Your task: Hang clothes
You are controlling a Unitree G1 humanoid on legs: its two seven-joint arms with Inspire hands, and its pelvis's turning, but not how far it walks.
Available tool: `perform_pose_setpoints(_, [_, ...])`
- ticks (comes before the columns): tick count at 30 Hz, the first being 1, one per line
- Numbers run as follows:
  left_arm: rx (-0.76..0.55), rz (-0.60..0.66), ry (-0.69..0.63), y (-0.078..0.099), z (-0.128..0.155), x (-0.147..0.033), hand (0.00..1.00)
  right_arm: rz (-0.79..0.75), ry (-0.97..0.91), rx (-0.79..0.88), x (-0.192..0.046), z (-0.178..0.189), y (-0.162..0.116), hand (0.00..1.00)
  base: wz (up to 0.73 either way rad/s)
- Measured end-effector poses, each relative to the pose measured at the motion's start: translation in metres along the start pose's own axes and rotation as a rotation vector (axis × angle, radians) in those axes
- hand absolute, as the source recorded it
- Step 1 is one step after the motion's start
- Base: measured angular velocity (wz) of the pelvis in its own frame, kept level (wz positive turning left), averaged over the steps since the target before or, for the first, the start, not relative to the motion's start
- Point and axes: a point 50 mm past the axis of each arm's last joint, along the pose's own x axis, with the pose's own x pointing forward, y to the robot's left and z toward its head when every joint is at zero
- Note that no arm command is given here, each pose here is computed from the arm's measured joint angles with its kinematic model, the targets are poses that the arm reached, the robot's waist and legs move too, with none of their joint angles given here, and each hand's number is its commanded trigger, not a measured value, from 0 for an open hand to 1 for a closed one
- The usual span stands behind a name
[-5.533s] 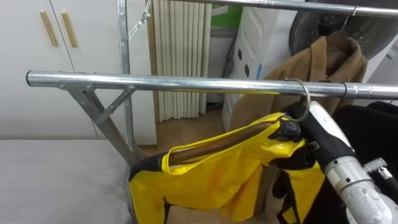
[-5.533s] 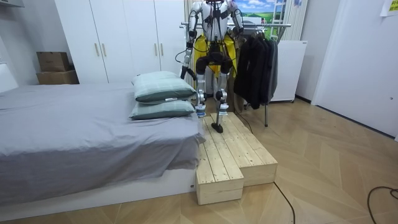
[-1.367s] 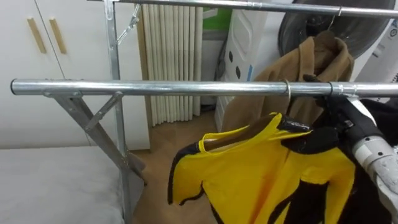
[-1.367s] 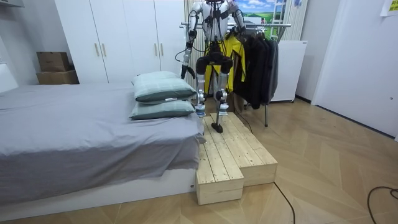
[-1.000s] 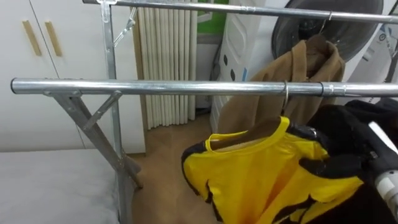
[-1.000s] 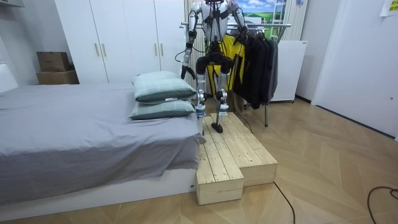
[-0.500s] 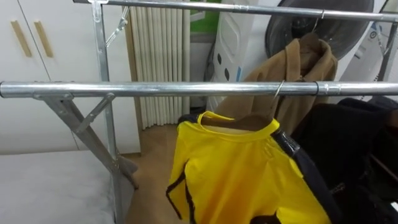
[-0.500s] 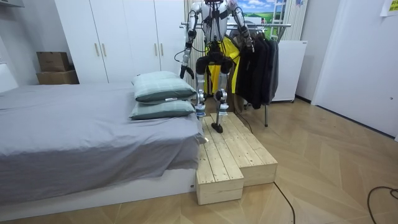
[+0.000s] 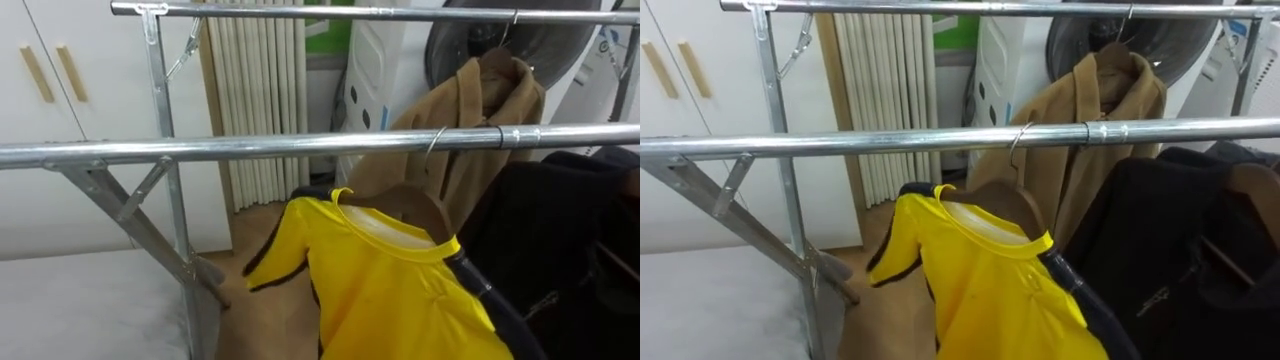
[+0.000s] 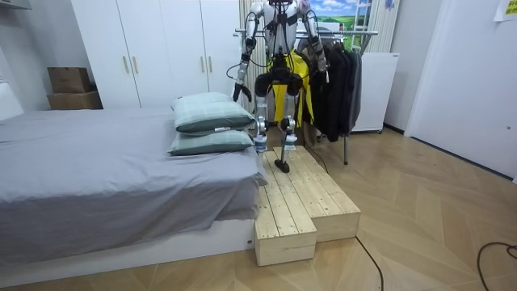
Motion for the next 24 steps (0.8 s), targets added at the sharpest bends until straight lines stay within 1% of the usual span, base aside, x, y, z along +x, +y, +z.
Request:
perform_pose_setpoints(2, [-0.013, -0.001, -0.007, -0.002, 0.003, 0.001, 0.00, 0.024, 0.038, -0.006, 0.000, -0.010, 0.008, 0.00, 0.00])
perform_pose_setpoints(6, [-0.010, -0.017, -0.031, -0.008, 0.005, 0.001, 0.00, 0.089, 0.114, 0.007, -0.005, -0.036, 0.034, 0.00, 0.00])
perform_pose_setpoints(10, [-0.074, -0.029, -0.049, -0.013, 0.007, 0.001, 0.00, 0.119, 0.193, 0.063, -0.011, -0.063, 0.050, 0.00, -0.01])
perform_pose_setpoints(14, [-0.100, -0.034, -0.083, -0.019, 0.013, 0.001, 0.00, 0.122, 0.249, 0.083, -0.018, -0.081, 0.056, 0.00, -0.02])
perform_pose_setpoints(17, [-0.108, -0.063, -0.078, -0.025, 0.011, 0.000, 0.00, 0.113, 0.297, 0.138, -0.023, -0.094, 0.056, 0.00, 0.00])
perform_pose_setpoints(19, [-0.134, -0.089, -0.091, -0.031, 0.017, 0.000, 0.00, 0.110, 0.338, 0.195, -0.027, -0.104, 0.057, 0.00, 0.00])
perform_pose_setpoints(24, [-0.140, -0.114, -0.078, -0.033, 0.015, 0.001, 0.00, 0.105, 0.378, 0.233, -0.032, -0.114, 0.058, 0.00, 0.04])
